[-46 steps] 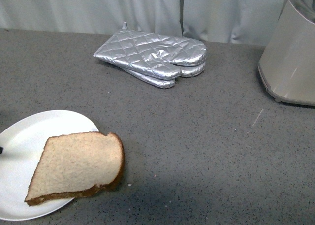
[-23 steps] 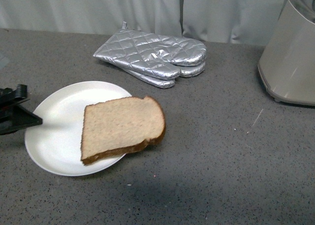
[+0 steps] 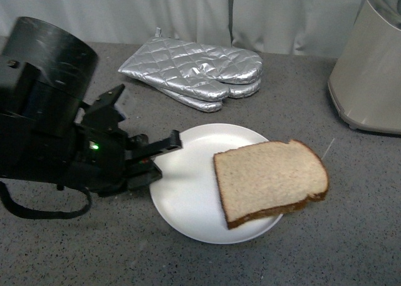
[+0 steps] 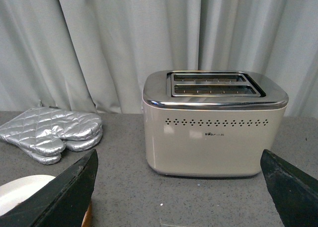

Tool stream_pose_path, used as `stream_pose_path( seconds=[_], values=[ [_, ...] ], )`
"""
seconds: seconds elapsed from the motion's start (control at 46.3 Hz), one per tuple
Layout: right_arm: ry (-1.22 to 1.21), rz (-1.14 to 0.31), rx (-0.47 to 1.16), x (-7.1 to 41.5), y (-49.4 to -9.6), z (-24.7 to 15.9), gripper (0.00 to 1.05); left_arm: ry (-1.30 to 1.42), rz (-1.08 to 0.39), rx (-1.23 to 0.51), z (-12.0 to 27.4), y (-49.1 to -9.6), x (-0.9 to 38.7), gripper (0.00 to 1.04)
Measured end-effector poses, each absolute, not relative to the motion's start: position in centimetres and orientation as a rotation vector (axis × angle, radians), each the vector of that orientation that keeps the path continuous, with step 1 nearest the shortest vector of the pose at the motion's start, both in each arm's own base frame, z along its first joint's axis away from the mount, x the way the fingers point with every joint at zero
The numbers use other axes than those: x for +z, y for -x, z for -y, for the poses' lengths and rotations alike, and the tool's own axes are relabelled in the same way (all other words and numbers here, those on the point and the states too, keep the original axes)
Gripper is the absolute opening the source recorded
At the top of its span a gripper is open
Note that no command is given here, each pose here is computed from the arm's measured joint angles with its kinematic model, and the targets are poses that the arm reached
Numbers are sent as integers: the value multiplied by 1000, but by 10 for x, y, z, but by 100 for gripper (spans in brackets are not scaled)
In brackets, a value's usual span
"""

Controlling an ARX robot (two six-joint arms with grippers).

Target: Put bread into toaster

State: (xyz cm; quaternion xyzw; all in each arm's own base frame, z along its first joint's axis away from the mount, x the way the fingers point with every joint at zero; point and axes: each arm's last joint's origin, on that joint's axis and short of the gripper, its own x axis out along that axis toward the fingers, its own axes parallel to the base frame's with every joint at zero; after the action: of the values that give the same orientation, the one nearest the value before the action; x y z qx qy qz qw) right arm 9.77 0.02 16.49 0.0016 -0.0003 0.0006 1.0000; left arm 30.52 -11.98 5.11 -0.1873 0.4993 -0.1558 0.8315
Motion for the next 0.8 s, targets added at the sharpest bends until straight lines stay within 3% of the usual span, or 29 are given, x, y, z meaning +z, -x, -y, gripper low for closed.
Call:
stream_pose_path(
  seconds=[0.216,0.453,0.799],
  values=[
    [-3,1,1,165,-98,0,95,439,-1060,-355,164,-303,46,4],
    [-3,1,1,165,-98,0,95,480,-1044,-324,183,-312,45,4],
    [-3,1,1,165,-98,0,95,517,-1024,-301,176,-311,51,46]
  ],
)
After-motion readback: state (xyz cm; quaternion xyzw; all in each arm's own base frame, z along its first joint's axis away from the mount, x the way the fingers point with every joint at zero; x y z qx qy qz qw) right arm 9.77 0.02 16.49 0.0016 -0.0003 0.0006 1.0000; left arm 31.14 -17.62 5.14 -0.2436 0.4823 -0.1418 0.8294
